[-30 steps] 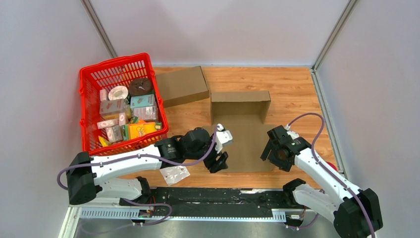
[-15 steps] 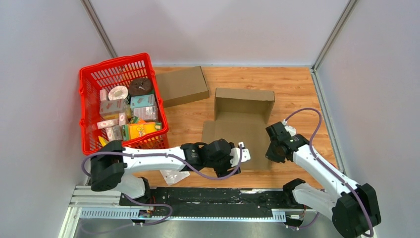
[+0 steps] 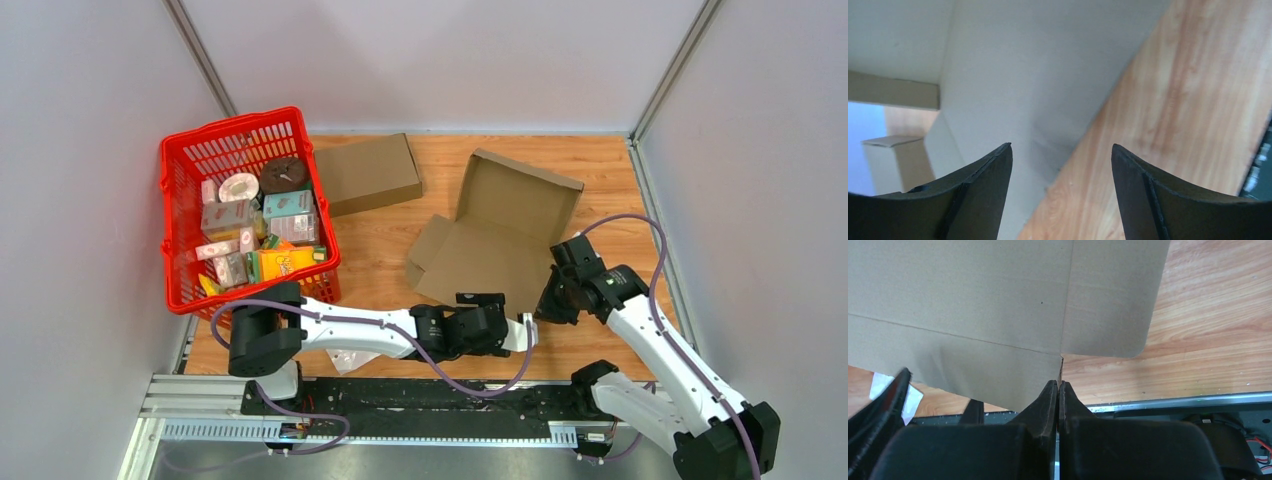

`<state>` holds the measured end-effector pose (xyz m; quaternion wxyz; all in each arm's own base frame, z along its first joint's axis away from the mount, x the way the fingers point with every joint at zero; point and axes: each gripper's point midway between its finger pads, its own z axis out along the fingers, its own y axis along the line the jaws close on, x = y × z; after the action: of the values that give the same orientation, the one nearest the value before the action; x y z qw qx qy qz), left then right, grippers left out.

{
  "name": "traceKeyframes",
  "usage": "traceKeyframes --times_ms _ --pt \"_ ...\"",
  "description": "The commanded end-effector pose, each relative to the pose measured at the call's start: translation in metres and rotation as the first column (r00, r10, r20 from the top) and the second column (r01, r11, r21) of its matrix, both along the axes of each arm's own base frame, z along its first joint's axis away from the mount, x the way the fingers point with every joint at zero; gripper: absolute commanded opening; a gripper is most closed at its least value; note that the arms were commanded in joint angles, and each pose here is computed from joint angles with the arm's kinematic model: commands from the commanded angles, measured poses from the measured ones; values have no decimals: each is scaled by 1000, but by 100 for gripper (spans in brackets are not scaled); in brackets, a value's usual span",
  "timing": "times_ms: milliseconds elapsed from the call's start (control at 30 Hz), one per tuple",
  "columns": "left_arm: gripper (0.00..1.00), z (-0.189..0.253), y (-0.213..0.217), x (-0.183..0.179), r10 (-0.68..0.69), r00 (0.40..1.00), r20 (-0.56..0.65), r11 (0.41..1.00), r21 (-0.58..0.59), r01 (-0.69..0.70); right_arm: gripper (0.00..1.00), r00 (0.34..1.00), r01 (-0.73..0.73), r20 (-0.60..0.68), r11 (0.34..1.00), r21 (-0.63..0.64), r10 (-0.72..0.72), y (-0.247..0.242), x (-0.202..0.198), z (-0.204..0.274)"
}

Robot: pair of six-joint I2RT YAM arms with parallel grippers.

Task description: Fold the paper box

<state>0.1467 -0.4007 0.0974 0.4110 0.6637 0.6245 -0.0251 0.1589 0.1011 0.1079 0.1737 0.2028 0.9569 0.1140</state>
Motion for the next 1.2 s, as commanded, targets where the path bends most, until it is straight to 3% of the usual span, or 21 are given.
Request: traceKeyframes --times_ms 0,133,233,300,367,400,467,500,600,633,700,733,800,833,900,933,967,1033,1100,1167 --pt "80 24 -3 26 30 974 226 999 18 -35 0 998 -65 5 995 79 65 12 -7 18" --pt "78 21 -3 36 24 944 328 995 84 -54 0 996 -88 6 988 125 88 20 -11 24" --pt "65 22 -2 38 0 936 353 993 107 -41 0 996 -84 25 990 109 82 15 -9 30" --pt "42 33 -3 35 9 937 350 997 69 -36 4 996 -72 58 994 85 68 9 -5 39" --pt "16 41 -2 31 16 937 350 999 40 -31 14 993 -45 109 998 37 41 -1 2 48" --pt "12 47 -2 29 22 942 335 1000 12 -28 34 986 -34 166 999 18 31 -5 11 63" --pt "7 56 -4 24 30 953 301 999 -27 -23 57 965 2 264 1000 -25 5 -17 23 86" --pt "7 58 -3 18 29 967 254 999 -45 -19 73 952 11 306 999 -54 6 -23 28 98" --pt "5 76 1 8 70 985 158 994 -94 -56 92 874 131 485 980 -152 -41 -57 41 157" --pt "1 93 -4 6 90 988 129 987 -143 -71 94 822 217 565 957 -193 -72 -79 41 192" --pt "0 104 -1 -5 106 994 24 979 -176 -100 99 780 270 620 938 -219 -80 -94 40 219" --pt "0 132 -11 -7 111 994 -16 965 -238 -112 100 771 300 632 918 -259 -74 -104 37 228" --pt "0 140 -10 -16 157 979 -130 959 -216 -183 100 754 310 655 910 -275 -59 -110 36 248" --pt "0 178 -21 -16 166 971 -172 931 -296 -211 100 770 306 637 901 -308 -44 -114 32 247" --pt "0 182 -20 -14 247 913 -326 900 -273 -341 100 764 300 644 903 -306 -35 -114 30 254" --pt "0 215 -26 -12 240 891 -385 860 -341 -379 100 768 292 640 905 -310 -28 -113 30 255" --pt "0 219 -21 -9 296 826 -479 813 -327 -481 100 761 289 648 907 -305 -24 -113 29 259" --pt "0 244 -21 9 309 752 -582 732 -360 -579 100 763 254 647 919 -303 2 -108 29 262" --pt "0 261 -20 16 291 635 -715 628 -358 -691 100 770 180 634 929 -325 73 -100 29 265" --pt "0 277 -13 41 280 532 -800 488 -359 -796 100 795 62 580 927 -370 178 -86 35 256"
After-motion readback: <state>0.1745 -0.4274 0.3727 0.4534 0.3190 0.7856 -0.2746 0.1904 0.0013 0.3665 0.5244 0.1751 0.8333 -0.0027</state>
